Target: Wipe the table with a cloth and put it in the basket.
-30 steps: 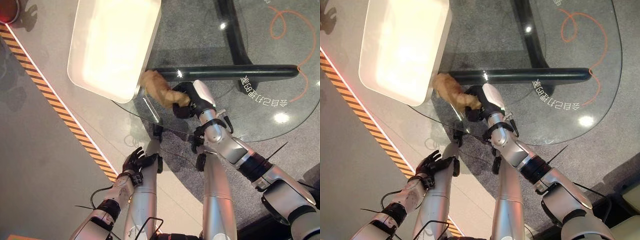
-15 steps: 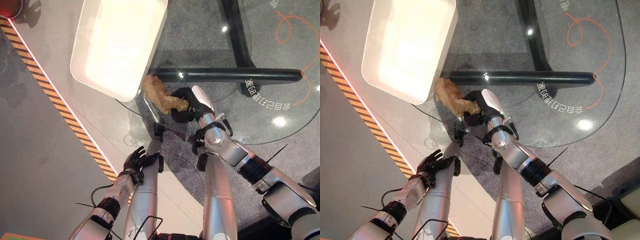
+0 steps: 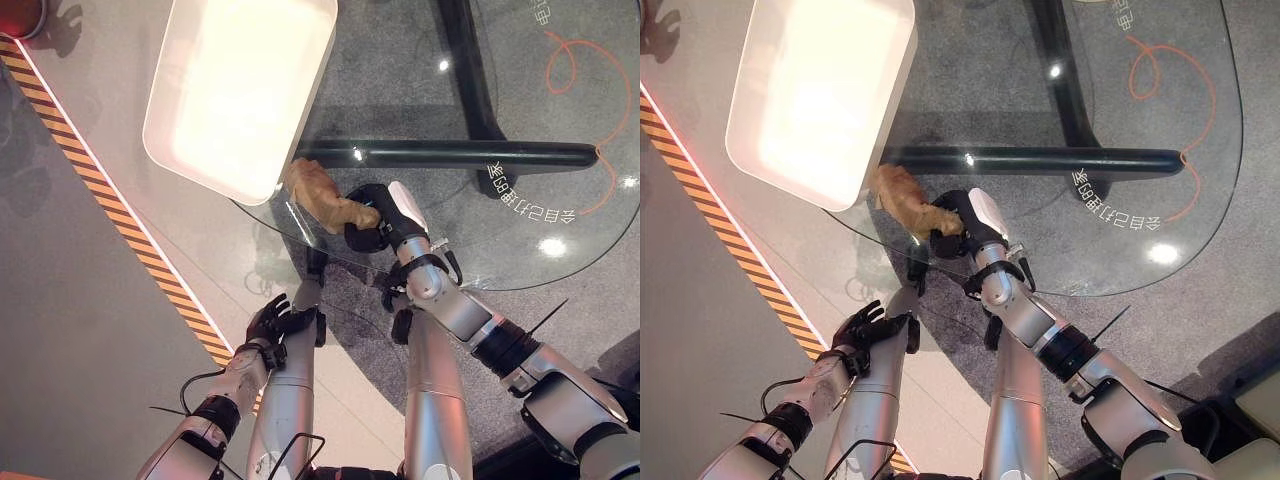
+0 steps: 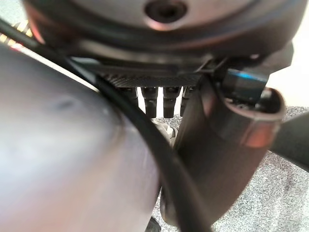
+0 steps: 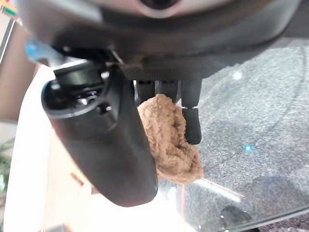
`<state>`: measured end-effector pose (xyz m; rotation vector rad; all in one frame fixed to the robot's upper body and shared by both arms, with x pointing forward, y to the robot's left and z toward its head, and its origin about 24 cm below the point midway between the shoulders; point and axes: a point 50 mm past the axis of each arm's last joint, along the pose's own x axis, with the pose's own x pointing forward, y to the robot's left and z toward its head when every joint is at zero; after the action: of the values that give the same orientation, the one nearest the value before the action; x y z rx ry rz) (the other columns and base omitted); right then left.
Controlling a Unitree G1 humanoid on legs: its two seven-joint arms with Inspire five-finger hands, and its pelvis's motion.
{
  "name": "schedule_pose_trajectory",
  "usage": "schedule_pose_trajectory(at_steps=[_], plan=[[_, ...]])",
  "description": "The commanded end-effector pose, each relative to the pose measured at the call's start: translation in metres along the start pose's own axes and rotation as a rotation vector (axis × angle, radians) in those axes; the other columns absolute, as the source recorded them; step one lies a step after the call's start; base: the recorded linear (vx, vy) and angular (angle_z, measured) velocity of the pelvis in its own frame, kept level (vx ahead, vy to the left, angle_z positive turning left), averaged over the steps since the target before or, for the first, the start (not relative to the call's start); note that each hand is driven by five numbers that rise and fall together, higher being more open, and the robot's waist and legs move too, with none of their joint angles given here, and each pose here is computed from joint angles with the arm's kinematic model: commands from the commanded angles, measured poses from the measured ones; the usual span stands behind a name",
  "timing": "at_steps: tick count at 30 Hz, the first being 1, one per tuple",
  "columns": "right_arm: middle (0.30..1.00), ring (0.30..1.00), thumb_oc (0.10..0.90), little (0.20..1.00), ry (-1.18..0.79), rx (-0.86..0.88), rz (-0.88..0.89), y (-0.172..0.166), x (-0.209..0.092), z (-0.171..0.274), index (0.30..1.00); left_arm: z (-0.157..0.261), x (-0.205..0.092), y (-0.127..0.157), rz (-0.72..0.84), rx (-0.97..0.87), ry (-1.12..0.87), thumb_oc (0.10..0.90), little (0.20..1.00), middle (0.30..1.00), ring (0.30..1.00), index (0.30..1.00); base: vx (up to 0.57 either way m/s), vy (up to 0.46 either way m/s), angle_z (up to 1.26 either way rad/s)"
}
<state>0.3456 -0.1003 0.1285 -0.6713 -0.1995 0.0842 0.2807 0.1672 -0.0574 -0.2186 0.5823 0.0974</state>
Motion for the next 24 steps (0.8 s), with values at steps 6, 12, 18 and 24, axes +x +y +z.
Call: schedule_pose_trajectory(at_steps=[6,12,18,24], plan=[[0.3,0.3,0.1,0.2,-0.046,0.118,-0.451,-0.061,0.004,0.008,0.3,-0.075,-0.023,0.007,0.028,0.017,0.202,0.8,0.9,0.9,0.9,0.9,0.0,0.0,0.0],[0.3,0.3,0.1,0.2,0.029,0.133,-0.697,-0.105,0.004,-0.009,0.3,-0.077,-0.025,0.013,0.046,0.018,0.207,0.8,0.9,0.9,0.9,0.9,0.0,-0.015,-0.03],[0.3,0.3,0.1,0.2,0.071,0.174,-0.905,-0.139,0.002,-0.015,0.3,-0.067,-0.021,0.013,0.034,0.01,0.173,0.8,0.9,0.9,0.9,0.9,-0.03,-0.008,-0.09],[0.3,0.3,0.1,0.2,0.133,0.207,-1.055,-0.158,-0.004,-0.027,0.3,-0.065,-0.021,0.012,0.033,0.003,0.164,0.8,0.9,0.9,0.9,0.9,-0.02,0.001,-0.04]])
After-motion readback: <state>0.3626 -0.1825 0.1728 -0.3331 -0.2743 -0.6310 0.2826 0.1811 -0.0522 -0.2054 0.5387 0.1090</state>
